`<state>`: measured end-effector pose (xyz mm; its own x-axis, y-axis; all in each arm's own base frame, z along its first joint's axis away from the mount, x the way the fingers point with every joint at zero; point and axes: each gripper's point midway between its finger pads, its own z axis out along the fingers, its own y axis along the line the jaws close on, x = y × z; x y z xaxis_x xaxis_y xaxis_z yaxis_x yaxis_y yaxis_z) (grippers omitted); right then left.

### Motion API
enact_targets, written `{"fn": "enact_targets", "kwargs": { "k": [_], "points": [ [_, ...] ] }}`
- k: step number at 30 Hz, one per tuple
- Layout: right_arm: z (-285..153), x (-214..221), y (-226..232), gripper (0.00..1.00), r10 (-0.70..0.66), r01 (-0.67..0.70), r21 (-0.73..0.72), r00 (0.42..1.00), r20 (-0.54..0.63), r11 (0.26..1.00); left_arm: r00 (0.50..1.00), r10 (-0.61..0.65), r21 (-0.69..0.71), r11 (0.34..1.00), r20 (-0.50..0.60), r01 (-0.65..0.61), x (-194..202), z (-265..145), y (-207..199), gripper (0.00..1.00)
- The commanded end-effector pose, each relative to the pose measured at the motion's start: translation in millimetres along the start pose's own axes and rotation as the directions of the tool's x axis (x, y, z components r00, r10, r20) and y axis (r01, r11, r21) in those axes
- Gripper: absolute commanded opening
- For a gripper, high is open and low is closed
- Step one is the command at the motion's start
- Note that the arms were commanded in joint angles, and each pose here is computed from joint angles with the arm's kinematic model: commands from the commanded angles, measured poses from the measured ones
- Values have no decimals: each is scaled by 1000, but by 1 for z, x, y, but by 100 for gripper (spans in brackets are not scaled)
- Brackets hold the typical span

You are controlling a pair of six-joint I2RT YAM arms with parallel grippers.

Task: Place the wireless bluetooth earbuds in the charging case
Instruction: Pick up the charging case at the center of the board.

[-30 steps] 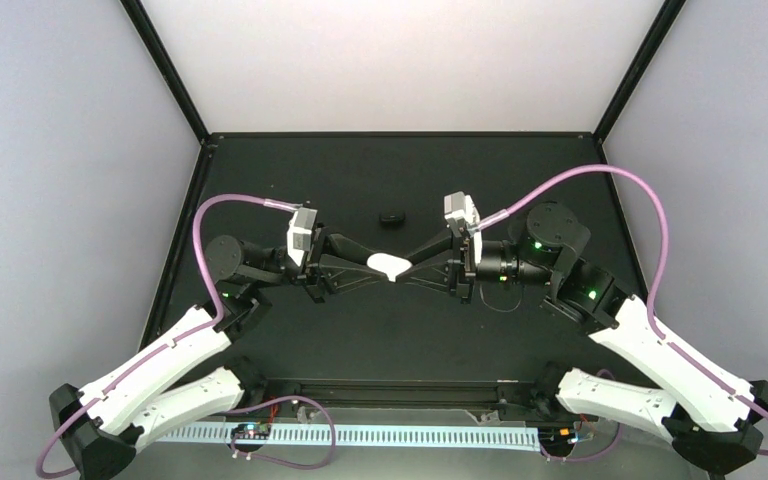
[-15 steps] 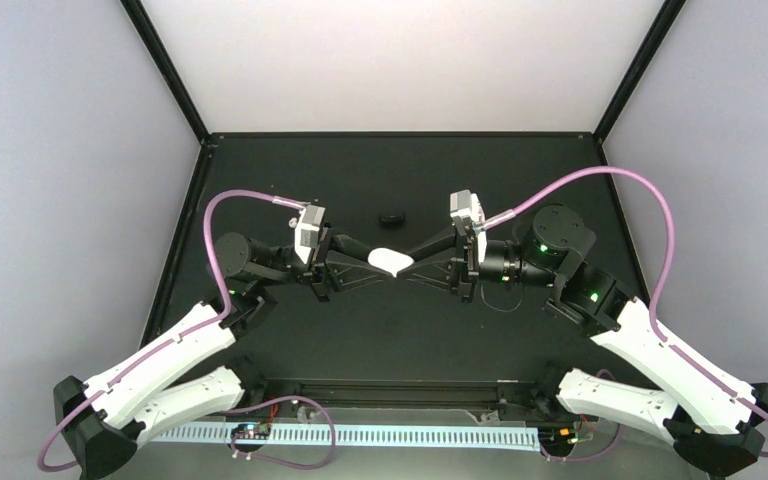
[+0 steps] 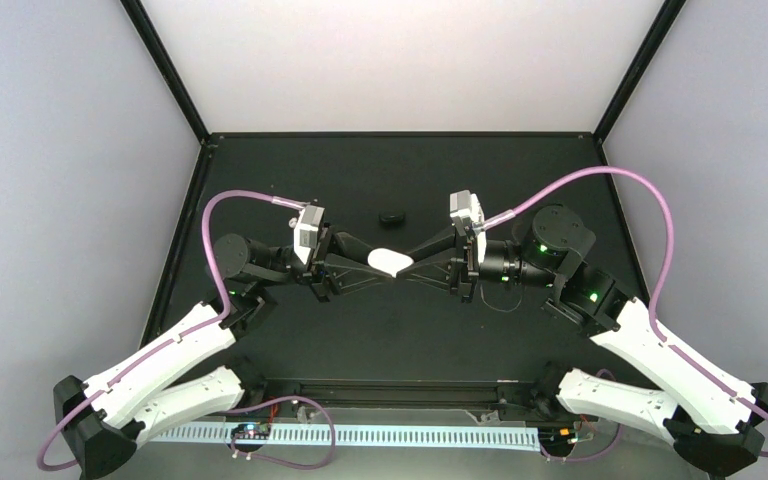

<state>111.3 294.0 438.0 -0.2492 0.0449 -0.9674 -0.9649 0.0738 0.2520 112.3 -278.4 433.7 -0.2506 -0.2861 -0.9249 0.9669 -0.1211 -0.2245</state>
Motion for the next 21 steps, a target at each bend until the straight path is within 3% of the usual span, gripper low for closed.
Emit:
{"fn": "enact_targets", "kwargs": {
  "k": [1,8,13,16,21],
  "points": [
    [-1,-6,5,8,-17,17,-20,1000,25,1000,999,39,22,999,34,-40,-15,3,-8,31],
    [-1,-4,5,8,-12,13,-26,1000,16,1000,998,46,26,999,37,-47,-16,3,-10,22],
    [-1,-4,6,9,-14,14,-30,1000,12,999,998,54,32,998,33,-55,-16,4,-11,9],
    [-2,-3,10,17,-23,23,-45,1000,6,999,998,59,30,998,29,-60,-14,3,-11,2],
    [-6,-7,13,41,-31,32,-47,999,10,998,997,70,24,997,34,-71,-15,1,-12,2]
  ]
}}
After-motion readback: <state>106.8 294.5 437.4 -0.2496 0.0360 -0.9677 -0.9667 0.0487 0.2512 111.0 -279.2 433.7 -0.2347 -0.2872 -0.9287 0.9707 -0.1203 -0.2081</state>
